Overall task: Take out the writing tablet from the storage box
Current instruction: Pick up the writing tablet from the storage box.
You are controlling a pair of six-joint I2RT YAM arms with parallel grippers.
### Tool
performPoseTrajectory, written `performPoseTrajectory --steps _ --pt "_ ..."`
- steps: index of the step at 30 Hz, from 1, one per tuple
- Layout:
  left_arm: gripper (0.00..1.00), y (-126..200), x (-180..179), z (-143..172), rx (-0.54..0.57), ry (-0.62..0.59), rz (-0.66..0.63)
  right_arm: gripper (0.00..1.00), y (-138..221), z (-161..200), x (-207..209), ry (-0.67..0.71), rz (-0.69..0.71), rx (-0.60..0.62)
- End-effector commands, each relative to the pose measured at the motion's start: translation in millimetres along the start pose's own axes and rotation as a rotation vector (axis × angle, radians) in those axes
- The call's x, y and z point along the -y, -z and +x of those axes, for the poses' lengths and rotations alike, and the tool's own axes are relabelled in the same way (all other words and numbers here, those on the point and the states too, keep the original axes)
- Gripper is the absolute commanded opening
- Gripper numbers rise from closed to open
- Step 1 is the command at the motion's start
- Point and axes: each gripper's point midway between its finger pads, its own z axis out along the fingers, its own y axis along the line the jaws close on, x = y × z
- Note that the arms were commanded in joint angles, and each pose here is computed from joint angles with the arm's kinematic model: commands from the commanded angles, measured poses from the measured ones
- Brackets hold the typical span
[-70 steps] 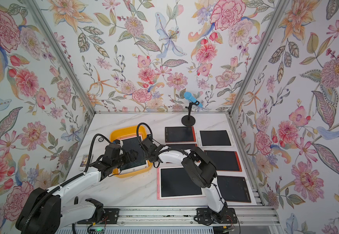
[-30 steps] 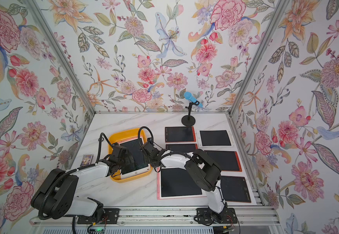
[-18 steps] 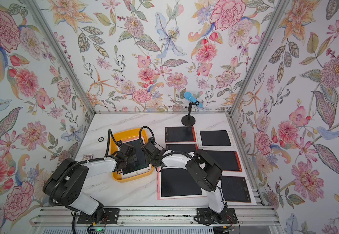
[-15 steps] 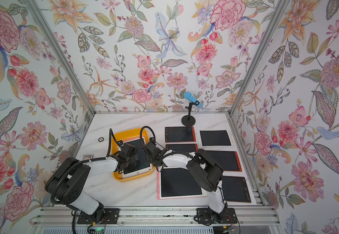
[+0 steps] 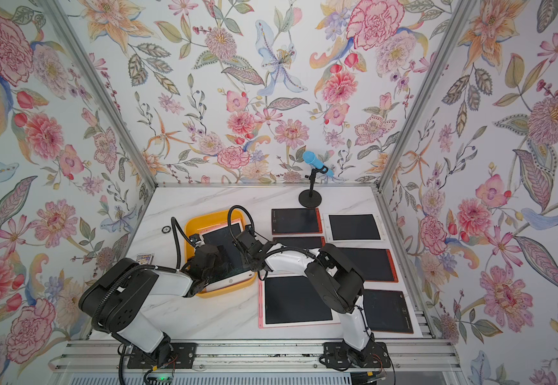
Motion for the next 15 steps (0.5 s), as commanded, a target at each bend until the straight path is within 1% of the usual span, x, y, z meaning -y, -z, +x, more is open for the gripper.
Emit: performPoseTrajectory --steps 1,5,10,13,15 --pt "0.99 39.5 -19.0 139.1 -0.591 0.0 0.072 0.05 -38.7 66.0 26.3 0.099 0.116 -0.215" --pt "0.99 49.6 4.8 117.6 -0.548 0.021 0.178 0.04 -44.4 72.0 26.9 0.1 0.122 -0.232" --pt "0.99 68.8 39.2 81.4 -0.472 0.057 0.336 0.05 -47.6 75.3 27.9 0.099 0.126 -0.242" --pt "0.99 78.7 49.6 67.6 -0.446 0.07 0.388 0.05 -47.1 73.4 24.6 0.091 0.108 -0.243" --pt "0.99 81.9 51.9 65.3 -0.447 0.073 0.405 0.05 -45.5 69.6 19.8 0.079 0.08 -0.234"
